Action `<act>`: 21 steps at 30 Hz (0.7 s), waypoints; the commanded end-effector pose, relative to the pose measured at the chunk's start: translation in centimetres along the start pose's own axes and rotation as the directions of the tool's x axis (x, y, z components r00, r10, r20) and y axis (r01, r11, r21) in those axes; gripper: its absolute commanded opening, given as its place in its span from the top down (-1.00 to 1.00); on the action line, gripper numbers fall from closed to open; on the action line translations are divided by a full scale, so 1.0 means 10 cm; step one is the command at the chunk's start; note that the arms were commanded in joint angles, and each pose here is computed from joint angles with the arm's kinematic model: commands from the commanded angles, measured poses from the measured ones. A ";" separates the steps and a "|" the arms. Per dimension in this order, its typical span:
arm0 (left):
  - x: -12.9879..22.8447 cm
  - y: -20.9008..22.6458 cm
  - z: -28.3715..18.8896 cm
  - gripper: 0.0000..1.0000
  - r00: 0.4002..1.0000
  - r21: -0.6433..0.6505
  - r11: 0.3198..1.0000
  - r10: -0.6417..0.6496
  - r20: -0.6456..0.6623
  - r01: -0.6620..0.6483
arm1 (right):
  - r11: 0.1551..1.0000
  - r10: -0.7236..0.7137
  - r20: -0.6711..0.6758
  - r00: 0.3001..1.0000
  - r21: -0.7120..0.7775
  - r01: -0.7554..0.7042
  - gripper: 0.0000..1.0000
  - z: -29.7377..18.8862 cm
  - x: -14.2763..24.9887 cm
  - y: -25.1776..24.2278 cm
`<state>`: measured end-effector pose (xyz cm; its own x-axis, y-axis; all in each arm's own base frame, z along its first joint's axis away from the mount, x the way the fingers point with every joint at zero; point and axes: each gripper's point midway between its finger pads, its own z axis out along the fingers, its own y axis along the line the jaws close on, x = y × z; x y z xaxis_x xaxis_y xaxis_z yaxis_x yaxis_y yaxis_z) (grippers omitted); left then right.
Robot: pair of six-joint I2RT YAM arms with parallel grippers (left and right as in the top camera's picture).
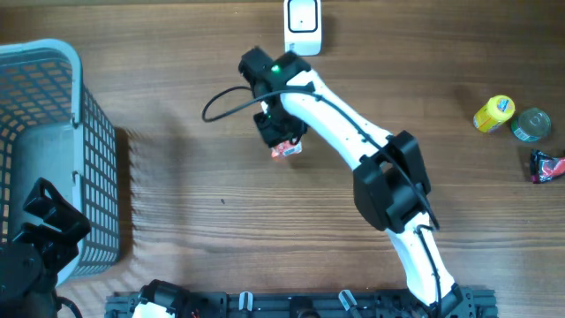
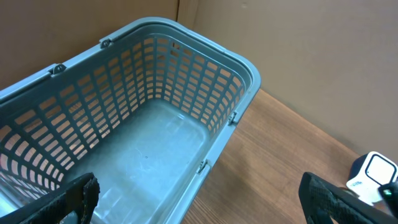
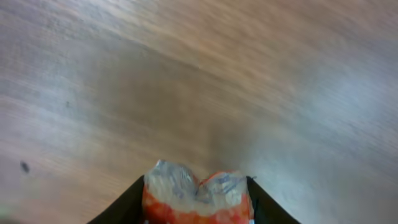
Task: Scan the item barcode
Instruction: 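Lift the red snack pack and move it toward the scanner, then hold the red snack pack in front of the scanner window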
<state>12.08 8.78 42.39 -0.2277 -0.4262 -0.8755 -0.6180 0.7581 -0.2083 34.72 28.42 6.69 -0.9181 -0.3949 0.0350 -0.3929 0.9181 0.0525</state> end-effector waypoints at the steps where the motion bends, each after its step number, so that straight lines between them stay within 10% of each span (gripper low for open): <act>1: -0.01 0.02 0.01 -1.00 1.000 -0.019 1.000 -0.015 0.010 0.015 | 0.991 0.073 -0.134 0.988 -0.101 -0.087 0.48 -0.12 0.27 0.06; 12: 0.00 0.02 0.01 -1.00 0.999 -0.015 0.999 -0.039 0.003 0.040 | 0.838 0.098 -0.344 0.934 -0.478 -0.264 0.59 -0.46 0.49 0.51; 21: 0.01 0.02 0.01 -1.00 0.999 -0.017 0.999 -0.037 0.001 0.037 | 0.806 0.222 -0.387 0.895 -0.444 -0.391 0.66 -0.47 0.41 0.32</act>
<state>12.04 8.78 42.34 -0.2141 -0.4453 -0.8694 -0.6242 0.7470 -0.2289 29.51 29.57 11.12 -0.8845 -0.2152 0.4138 0.0091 0.8790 0.4767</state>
